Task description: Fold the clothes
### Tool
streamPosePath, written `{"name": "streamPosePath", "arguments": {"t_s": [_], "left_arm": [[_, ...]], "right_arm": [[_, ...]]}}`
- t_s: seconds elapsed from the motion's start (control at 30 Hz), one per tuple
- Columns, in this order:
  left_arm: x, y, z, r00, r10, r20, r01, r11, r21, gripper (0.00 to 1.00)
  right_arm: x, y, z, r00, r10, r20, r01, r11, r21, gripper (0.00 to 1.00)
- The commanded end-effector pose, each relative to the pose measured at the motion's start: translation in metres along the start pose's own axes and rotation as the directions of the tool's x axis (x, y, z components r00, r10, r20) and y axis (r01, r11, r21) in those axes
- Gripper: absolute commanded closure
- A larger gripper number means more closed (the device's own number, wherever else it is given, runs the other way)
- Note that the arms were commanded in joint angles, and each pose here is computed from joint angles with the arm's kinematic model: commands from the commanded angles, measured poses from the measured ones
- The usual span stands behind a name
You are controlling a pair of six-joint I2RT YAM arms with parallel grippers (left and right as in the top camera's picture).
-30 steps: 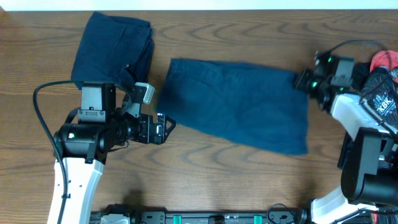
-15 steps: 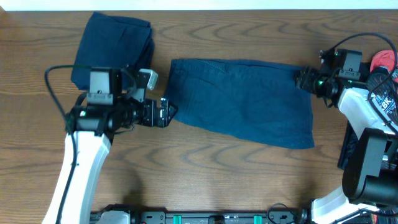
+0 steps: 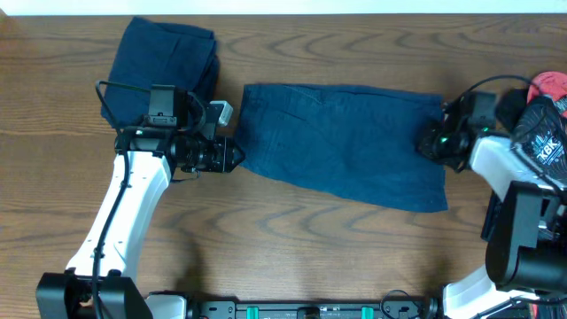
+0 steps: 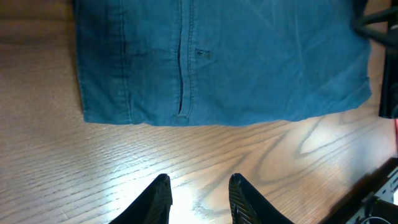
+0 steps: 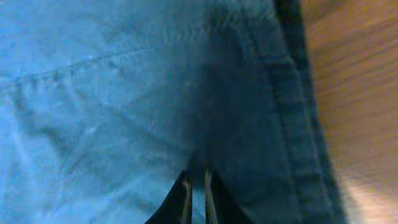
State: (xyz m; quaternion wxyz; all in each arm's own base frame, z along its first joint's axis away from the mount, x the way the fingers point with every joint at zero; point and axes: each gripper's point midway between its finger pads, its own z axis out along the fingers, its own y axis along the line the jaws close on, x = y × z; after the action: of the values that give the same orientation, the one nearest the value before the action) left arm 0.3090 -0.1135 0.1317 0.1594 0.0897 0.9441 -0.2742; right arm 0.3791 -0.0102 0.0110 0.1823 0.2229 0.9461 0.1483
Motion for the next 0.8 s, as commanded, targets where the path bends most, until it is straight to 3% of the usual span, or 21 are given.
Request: {"name": "streamPosePath", "arguments": {"t_s": [0.0, 0.27, 0.47, 0.63, 0.77], "left_arm": [[-0.002, -0.01, -0.004, 1.0, 0.011, 0.01, -0.012, 0.999, 0.038, 0.61], [0.006, -0.011, -0.004, 1.0, -0.008, -0.019, 0.009, 0.999, 0.04, 0.6], [-0.003, -0.01, -0.004, 1.0, -0.003, 0.013, 0.002, 0.999, 0.039, 0.56], [-0.006, -0.011, -0.004, 1.0, 0.004, 0.024, -0.005, 0.999, 0.039, 0.55], [-0.003, -0.01, -0.004, 1.0, -0.002, 0.014, 0.002, 0.999, 0.039, 0.55]], "right_arm": [[0.014, -0.012, 0.011, 0.996, 0.083, 0.03, -0.085, 0.995, 0.048, 0.92], [-0.002, -0.043, 0.02, 0.957, 0.164, 0.241, -0.199, 0.972, 0.128, 0.92], [-0.04, -0.029, 0.019, 0.923, 0.142, 0.358, -0.172, 0.984, 0.053, 0.9], [-0.074, -0.001, 0.004, 0.935, -0.009, 0.354, 0.0, 1.0, 0.026, 0.9], [-0.087, 0.017, -0.019, 0.974, -0.016, 0.227, 0.017, 1.0, 0.0, 0.92]]}}
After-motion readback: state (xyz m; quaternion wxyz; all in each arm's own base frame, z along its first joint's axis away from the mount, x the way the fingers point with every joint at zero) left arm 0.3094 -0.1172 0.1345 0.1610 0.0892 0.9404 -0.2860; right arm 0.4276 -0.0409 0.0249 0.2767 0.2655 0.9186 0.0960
